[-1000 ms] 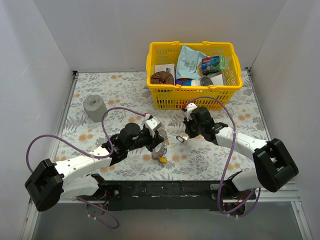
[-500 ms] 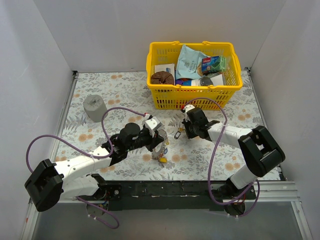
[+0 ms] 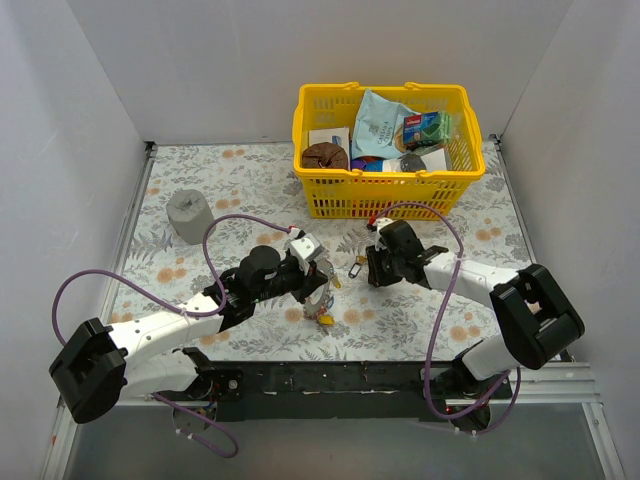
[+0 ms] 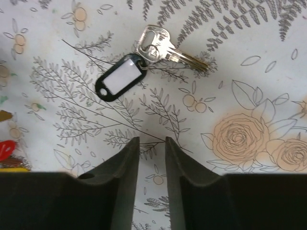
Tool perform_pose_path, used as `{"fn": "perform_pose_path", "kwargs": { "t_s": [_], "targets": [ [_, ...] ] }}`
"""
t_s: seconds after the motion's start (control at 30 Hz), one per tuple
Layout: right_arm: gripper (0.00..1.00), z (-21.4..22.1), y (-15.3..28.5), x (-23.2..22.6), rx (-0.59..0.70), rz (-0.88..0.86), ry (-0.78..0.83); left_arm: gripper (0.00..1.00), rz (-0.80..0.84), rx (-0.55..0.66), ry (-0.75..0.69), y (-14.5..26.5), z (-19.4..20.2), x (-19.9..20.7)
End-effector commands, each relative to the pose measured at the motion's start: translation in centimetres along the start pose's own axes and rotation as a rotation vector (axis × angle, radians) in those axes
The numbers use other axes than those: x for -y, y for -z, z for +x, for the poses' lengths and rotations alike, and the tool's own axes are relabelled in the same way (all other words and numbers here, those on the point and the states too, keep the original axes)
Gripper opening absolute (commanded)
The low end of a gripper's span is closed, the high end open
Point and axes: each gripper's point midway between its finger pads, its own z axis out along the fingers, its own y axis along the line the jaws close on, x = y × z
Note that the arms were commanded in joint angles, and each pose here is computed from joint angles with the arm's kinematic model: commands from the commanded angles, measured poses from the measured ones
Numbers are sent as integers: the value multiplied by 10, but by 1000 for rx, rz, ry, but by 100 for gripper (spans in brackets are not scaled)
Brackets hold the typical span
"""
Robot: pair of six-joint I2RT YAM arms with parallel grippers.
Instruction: Put the keys on the keyring
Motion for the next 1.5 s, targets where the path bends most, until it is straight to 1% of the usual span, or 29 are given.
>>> {"fn": "perform_pose_path", "kwargs": {
  "t_s": [0.0, 0.03, 0.13, 0.37, 0.67, 0.8, 1.17, 1.2, 1.47],
  "targets": [
    [43, -32, 6, -24, 102, -116, -99, 0, 9, 41, -18, 3, -12, 3],
    [44, -35, 6, -25, 108, -127, -116, 0, 11, 41, -19, 4, -11, 4],
    [44, -47, 2, -25, 132, -167, -182, 0, 7, 40, -17, 4, -9, 3],
    [40, -60, -7, -19, 146, -221, -238, 0, 3, 37, -16, 6, -6, 3],
    [36, -73, -16, -22, 131, -247, -242, 0, -1, 35, -14, 6, -4, 2],
    [34, -72, -22, -17, 113, -232, -254, 0, -5, 36, -16, 8, -4, 2],
    [30, -77, -27, -14, 115, -216, -258, 0, -12, 31, -11, 10, -3, 1],
    [28, -77, -28, -14, 112, -217, -259, 0, -15, 35, -12, 11, -4, 0],
    [26, -73, -37, -8, 95, -190, -265, 0, -19, 34, -10, 12, -4, 0]
  ]
}}
